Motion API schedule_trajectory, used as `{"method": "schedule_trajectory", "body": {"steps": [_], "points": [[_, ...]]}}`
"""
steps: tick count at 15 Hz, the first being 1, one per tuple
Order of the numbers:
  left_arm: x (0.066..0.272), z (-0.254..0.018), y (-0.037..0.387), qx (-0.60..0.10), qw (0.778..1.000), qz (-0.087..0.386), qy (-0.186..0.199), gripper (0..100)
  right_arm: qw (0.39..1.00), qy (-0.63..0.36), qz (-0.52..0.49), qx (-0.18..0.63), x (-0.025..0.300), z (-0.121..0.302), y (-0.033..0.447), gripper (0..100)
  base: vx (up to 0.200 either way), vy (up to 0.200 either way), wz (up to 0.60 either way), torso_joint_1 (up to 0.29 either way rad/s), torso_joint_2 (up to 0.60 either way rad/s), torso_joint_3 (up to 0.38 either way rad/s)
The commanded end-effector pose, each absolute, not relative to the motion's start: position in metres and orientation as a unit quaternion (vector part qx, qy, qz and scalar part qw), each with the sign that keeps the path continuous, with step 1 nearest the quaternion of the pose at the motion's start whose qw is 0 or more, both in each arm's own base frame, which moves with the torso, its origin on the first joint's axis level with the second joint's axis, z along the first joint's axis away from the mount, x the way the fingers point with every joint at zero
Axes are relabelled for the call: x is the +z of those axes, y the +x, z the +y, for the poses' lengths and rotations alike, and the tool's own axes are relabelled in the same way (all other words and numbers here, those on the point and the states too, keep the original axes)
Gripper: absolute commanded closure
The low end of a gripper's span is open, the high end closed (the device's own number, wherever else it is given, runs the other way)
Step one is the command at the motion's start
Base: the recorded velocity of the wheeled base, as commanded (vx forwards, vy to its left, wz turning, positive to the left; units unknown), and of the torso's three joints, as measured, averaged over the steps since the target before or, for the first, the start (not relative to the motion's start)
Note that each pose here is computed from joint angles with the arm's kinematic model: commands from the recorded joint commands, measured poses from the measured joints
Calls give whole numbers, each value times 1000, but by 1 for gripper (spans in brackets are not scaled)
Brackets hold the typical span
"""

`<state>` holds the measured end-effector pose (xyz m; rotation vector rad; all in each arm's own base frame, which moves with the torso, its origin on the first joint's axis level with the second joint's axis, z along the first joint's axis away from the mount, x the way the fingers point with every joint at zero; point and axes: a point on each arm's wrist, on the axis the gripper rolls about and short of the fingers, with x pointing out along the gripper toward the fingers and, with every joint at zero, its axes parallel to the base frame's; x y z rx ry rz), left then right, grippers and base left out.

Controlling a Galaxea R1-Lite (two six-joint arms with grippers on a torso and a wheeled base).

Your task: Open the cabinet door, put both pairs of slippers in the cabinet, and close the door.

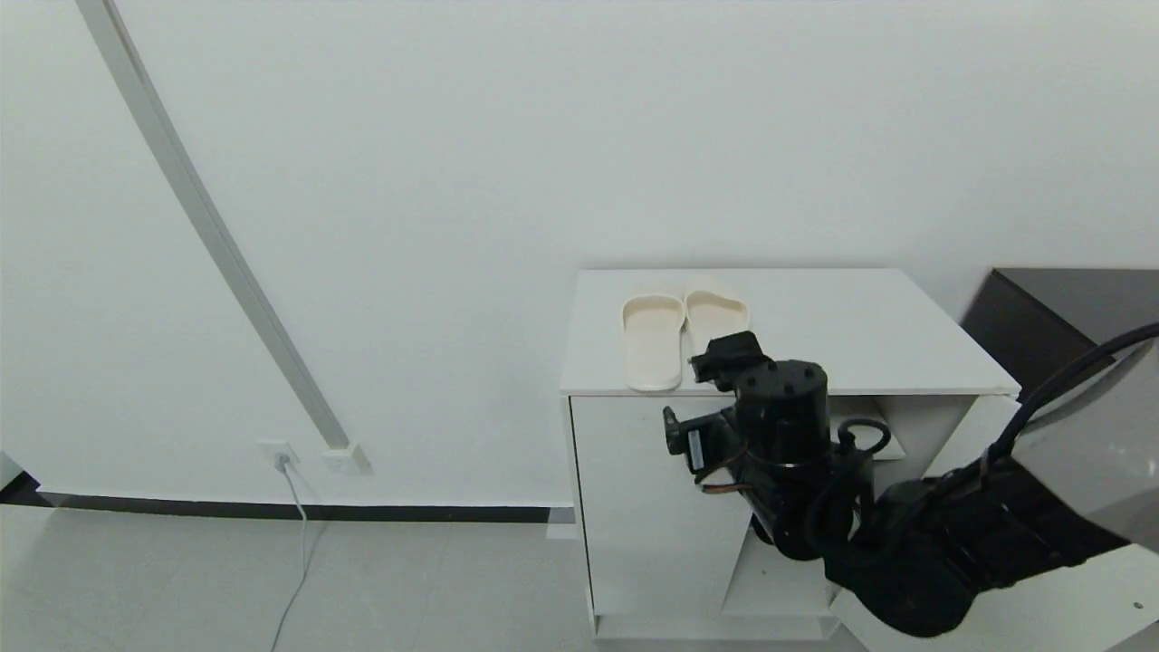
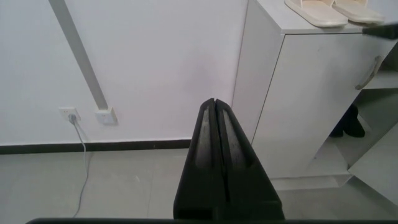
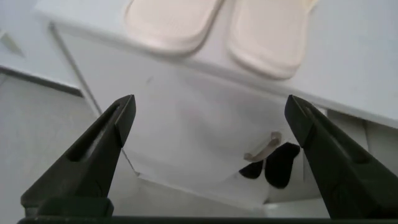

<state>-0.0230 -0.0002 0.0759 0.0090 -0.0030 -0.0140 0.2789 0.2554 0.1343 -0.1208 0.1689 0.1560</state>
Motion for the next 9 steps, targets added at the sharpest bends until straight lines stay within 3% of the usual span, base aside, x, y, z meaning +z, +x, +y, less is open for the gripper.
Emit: {"method": "schedule_trajectory", "body": {"steps": [1,6,9], "points": [[76,0,-23,-7,1000,-1,5,100,996,13,79,44,184,259,285,0,0,0,0,0,0,0],[76,0,-23,-7,1000,-1,4,100,992,38,116,30,184,259,287,0,0,0,0,0,0,0],[76,0,-23,-7,1000,-1,4,100,992,38,117,28,183,258,288,0,200,0,0,-4,-1,2]]}}
